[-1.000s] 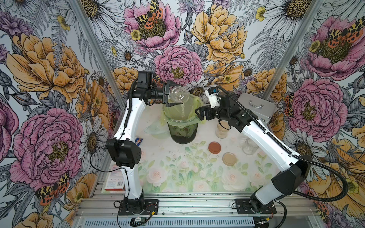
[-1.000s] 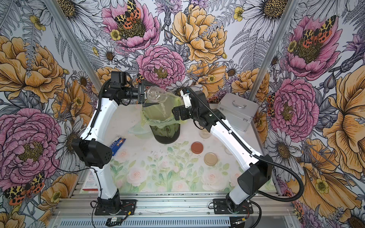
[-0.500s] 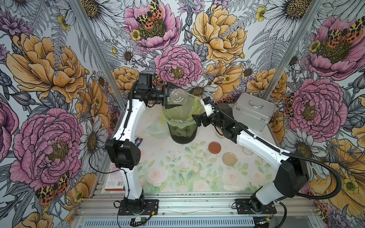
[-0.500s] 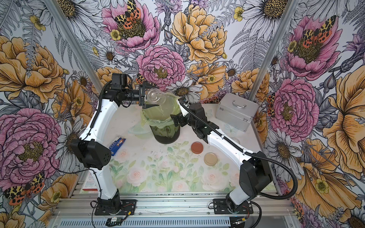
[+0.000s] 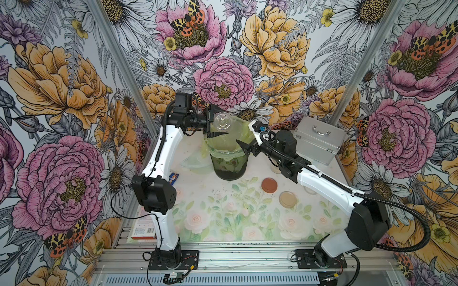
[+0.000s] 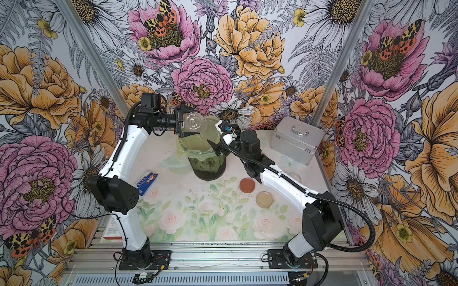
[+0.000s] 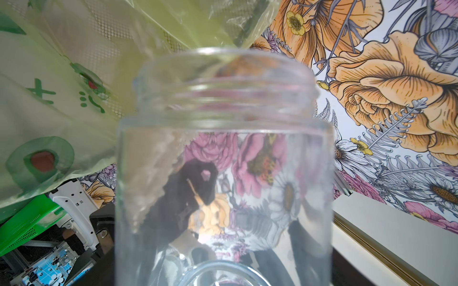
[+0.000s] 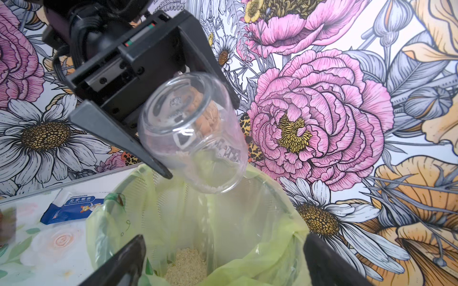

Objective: Empty moldy rice from jars
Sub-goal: Pour the moldy rice from the jar into the trash bin.

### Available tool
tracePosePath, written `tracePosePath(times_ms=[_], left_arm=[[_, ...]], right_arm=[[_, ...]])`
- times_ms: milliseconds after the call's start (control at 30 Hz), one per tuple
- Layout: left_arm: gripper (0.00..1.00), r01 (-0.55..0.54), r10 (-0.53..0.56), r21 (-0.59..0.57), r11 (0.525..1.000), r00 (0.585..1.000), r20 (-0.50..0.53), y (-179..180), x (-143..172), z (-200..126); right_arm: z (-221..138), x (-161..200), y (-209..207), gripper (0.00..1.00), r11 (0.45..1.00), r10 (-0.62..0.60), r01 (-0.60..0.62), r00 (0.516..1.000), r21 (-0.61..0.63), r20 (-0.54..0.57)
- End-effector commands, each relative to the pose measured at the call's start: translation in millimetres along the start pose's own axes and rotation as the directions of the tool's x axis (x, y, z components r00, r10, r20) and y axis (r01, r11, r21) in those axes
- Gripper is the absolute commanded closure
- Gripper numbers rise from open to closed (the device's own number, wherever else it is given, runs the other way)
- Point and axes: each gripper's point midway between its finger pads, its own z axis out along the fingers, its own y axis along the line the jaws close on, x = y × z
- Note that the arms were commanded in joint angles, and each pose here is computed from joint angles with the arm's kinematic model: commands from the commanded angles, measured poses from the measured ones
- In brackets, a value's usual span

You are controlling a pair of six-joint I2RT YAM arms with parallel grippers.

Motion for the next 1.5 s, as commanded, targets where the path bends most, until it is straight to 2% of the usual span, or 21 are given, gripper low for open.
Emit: tracePosePath(times_ms=[0,200,467,633,900,1100,1467], left_arm=[[1.00,-0.063,0.064,0.011,0.998,0.995,-0.080,-1,42,-10],[1.00,-0.056,0.050,-0.024,0.998,0.978,-0.202,0,59,-11],[1.00,-0.077,0.070,-0.022,0.997,0.966,-0.251,-8,65,-13],[1.00,-0.079,0.071,-0.020,0.997,0.966,-0.248,-6,64,-15],[1.00,-0.084,0.076,-0.022,0.996,0.965,-0.251,-3,63,-15],[1.00,-0.081,0.072,-0.026,0.996,0.966,-0.249,1,62,-16],[1.00,-0.084,0.075,-0.025,0.996,0.965,-0.250,6,64,-20]], right_arm=[[1,-34,5,0.00,0.994,-0.099,0.102,0.990,-0.027,0.099],[10,-36,8,0.00,0.986,-0.157,0.163,0.980,-0.044,0.124],[21,-26,16,0.00,0.958,-0.276,0.284,0.954,-0.047,0.120],[23,-29,12,0.00,0.951,-0.308,0.309,0.940,0.012,0.150],[30,-33,21,0.00,0.956,-0.288,0.293,0.939,-0.003,0.187],[39,-30,31,0.00,0.929,-0.367,0.368,0.910,0.033,0.192],[54,-31,19,0.00,0.898,-0.433,0.401,0.878,0.179,0.203]])
